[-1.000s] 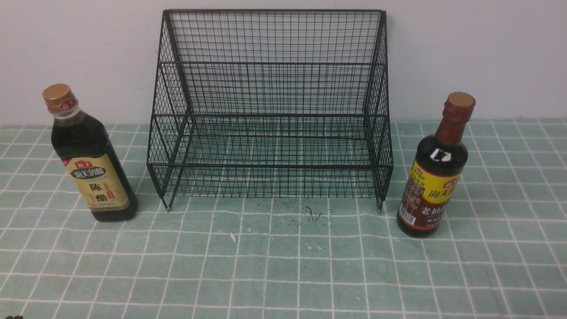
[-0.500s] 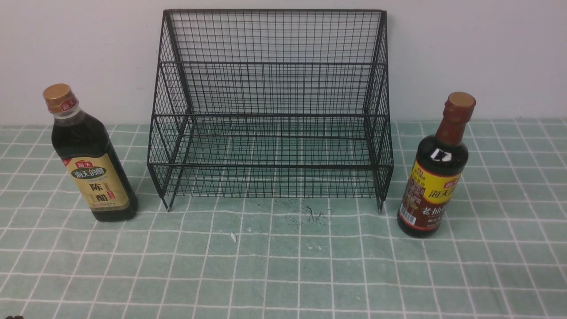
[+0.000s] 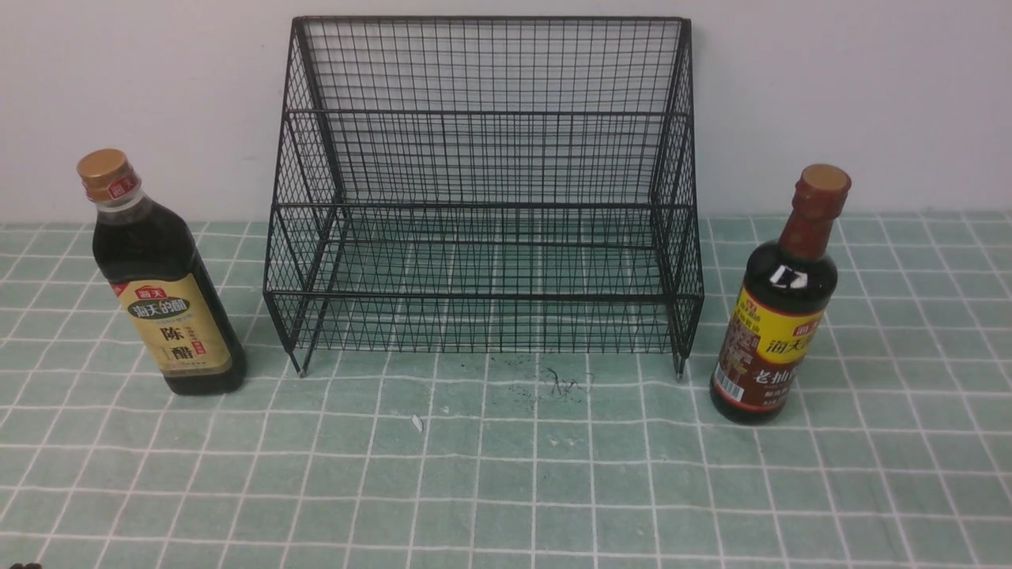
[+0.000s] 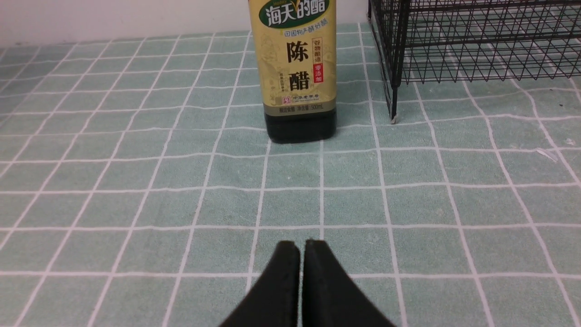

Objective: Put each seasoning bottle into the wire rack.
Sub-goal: Use the right arm to grab the condiment bottle closest to it

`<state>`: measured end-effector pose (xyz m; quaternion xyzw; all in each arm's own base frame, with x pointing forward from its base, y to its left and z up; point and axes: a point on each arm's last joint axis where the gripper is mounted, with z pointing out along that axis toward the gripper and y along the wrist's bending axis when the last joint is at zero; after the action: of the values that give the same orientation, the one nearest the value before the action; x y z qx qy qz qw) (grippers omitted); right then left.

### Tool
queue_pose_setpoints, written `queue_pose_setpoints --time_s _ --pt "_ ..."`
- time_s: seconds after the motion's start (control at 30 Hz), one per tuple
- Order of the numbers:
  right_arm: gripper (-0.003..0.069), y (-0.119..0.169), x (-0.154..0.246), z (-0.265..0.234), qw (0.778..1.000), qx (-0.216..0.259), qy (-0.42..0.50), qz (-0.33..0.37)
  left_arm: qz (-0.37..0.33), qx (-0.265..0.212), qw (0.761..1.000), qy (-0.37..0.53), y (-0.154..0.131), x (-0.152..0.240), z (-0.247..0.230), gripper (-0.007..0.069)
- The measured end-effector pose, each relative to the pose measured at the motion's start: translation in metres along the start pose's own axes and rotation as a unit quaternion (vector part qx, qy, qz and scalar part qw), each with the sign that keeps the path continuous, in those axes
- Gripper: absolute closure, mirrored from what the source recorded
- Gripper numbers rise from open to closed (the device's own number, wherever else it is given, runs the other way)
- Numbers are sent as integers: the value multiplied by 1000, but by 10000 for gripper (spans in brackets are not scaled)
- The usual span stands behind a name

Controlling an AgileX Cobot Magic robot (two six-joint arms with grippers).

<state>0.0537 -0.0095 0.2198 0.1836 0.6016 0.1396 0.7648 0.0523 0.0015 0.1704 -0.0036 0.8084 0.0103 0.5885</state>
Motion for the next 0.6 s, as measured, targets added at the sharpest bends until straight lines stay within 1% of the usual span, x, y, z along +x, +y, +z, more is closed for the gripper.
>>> queue_pose_setpoints --time_s 0.03,0.13,0.2,0.27,0.3,0.33,0.37,0.43,0.5,0.53,0.57,0.6 --pt "673 4 -6 0 1000 -6 -4 -3 0 0 1000 0 0 0 0 631" --pt "673 28 -41 5 999 -38 7 -30 0 0 1000 0 0 0 0 631" --pt "673 45 -60 15 996 -55 47 -53 0 0 1000 0 0 0 0 631" --pt "673 62 -76 34 988 -68 116 -81 0 0 1000 0 0 0 0 631" --pt "673 68 -80 43 982 -72 148 -93 0 0 1000 0 0 0 0 631" --pt "673 76 -82 62 968 -76 210 -112 0 0 1000 0 0 0 0 631" --pt "673 79 -87 64 967 -79 211 -117 0 0 1000 0 0 0 0 631" --pt "673 91 -93 103 939 -86 297 -147 0 0 1000 0 0 0 0 631" --pt "666 98 -97 133 920 -89 343 -164 0 0 1000 0 0 0 0 631" --pt "664 99 -97 136 919 -89 347 -166 0 0 1000 0 0 0 0 631" --pt "654 101 -96 156 904 -90 378 -178 0 0 1000 0 0 0 0 631" --pt "645 103 -100 162 902 -93 380 -182 0 0 1000 0 0 0 0 631"
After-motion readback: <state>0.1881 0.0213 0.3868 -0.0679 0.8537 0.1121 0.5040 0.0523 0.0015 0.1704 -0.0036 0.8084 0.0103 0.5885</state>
